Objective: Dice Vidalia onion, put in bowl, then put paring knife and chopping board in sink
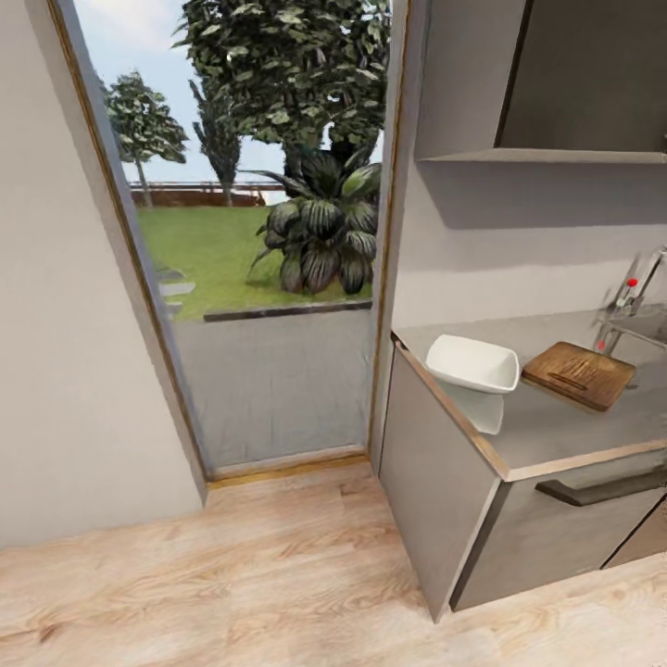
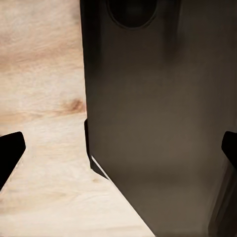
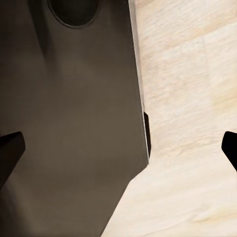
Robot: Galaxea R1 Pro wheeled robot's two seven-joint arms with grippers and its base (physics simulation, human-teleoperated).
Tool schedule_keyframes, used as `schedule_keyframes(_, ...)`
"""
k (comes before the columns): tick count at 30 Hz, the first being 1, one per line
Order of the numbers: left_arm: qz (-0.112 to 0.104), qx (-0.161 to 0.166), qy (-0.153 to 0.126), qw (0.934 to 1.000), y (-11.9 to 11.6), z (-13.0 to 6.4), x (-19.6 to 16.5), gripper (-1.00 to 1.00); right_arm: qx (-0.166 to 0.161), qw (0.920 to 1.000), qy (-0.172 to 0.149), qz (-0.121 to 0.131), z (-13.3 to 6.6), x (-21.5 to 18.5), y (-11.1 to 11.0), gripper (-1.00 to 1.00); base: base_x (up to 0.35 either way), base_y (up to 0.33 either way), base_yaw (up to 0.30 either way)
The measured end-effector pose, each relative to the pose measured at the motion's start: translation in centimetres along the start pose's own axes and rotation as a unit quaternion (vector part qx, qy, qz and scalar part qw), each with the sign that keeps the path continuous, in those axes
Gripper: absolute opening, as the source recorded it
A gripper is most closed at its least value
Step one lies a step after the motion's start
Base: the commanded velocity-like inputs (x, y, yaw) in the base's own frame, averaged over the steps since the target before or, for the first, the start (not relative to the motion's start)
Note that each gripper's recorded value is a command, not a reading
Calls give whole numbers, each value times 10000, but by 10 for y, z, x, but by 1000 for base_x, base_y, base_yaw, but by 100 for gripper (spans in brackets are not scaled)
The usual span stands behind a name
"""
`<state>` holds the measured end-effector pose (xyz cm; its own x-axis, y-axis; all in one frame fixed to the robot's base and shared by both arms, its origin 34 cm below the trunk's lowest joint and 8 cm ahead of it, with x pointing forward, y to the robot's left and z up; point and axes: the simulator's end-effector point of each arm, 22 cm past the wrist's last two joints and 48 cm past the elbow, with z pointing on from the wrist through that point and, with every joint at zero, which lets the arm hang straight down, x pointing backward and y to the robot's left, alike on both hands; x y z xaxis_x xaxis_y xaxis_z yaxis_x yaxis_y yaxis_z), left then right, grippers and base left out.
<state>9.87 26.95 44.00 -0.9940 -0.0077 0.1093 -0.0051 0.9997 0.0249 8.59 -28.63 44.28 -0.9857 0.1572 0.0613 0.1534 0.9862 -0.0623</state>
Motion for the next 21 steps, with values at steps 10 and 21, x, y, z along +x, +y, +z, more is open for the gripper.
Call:
schedule_keyframes(10,2,0,-15,10000,0,0,-1,100,1,10000,3,0,0,0,0,100,217,11,-300)
schedule_keyframes(21,4,12,-20,10000,-2,0,-2,100,0,10000,4,-4,0,0,0,100,10,0,-300)
